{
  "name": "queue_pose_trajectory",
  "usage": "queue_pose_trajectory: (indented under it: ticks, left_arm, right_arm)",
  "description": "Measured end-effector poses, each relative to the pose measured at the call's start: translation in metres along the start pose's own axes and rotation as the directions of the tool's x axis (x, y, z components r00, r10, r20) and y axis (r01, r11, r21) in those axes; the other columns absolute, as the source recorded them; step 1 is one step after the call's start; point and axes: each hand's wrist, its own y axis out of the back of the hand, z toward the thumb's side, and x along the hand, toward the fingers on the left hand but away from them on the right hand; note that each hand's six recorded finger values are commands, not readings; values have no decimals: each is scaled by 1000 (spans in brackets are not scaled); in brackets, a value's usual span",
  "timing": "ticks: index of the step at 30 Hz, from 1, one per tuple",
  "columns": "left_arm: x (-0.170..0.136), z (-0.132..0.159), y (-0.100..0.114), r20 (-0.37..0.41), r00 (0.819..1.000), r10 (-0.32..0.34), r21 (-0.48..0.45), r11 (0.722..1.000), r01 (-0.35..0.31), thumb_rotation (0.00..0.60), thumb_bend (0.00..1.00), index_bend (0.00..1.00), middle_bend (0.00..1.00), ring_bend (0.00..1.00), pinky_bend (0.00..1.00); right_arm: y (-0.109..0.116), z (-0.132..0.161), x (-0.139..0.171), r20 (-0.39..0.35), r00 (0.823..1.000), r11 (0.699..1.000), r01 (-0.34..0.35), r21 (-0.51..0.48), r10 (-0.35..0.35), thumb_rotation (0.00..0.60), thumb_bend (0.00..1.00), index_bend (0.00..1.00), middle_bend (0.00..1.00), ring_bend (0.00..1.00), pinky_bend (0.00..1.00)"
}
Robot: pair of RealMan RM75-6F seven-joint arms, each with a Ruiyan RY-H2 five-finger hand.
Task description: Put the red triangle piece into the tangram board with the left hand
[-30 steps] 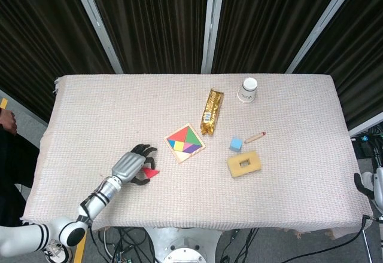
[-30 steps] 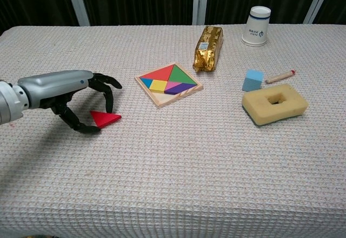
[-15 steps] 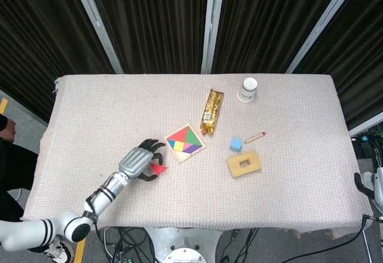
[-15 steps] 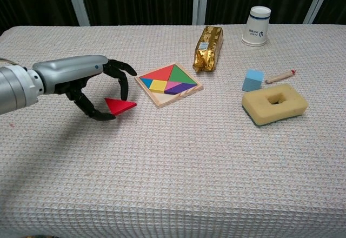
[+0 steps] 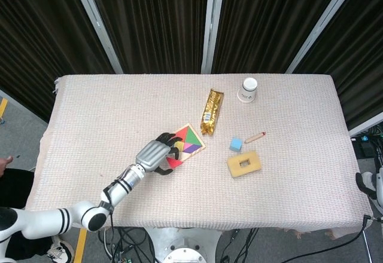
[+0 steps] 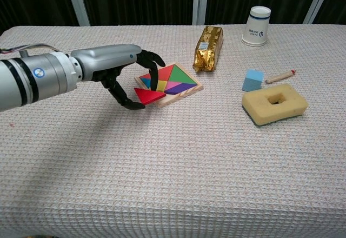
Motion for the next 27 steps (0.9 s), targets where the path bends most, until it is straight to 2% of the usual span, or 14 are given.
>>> queue_pose_trajectory:
  ticks: [14, 21, 27]
  left_arm:
    - [31, 5, -4, -88, 996, -28, -14, 1000, 27, 600, 252, 507, 85, 0, 28]
    - [36, 3, 2, -147, 989, -13, -39, 999, 8, 600, 256, 508, 85, 0, 24]
    - [35, 6, 3, -205, 978, -37, -94, 995, 18, 600, 256, 508, 85, 0, 21]
  right_arm:
    - [2, -5, 1, 0, 1000, 1000, 4, -17, -4, 600, 303, 0, 0, 0, 0]
    - [4, -5, 1, -2, 1000, 1000, 9, -16, -9, 600, 303, 0, 0, 0, 0]
    - [0, -3, 1, -8, 1000, 1000, -3, -17, 3, 600, 303, 0, 0, 0, 0]
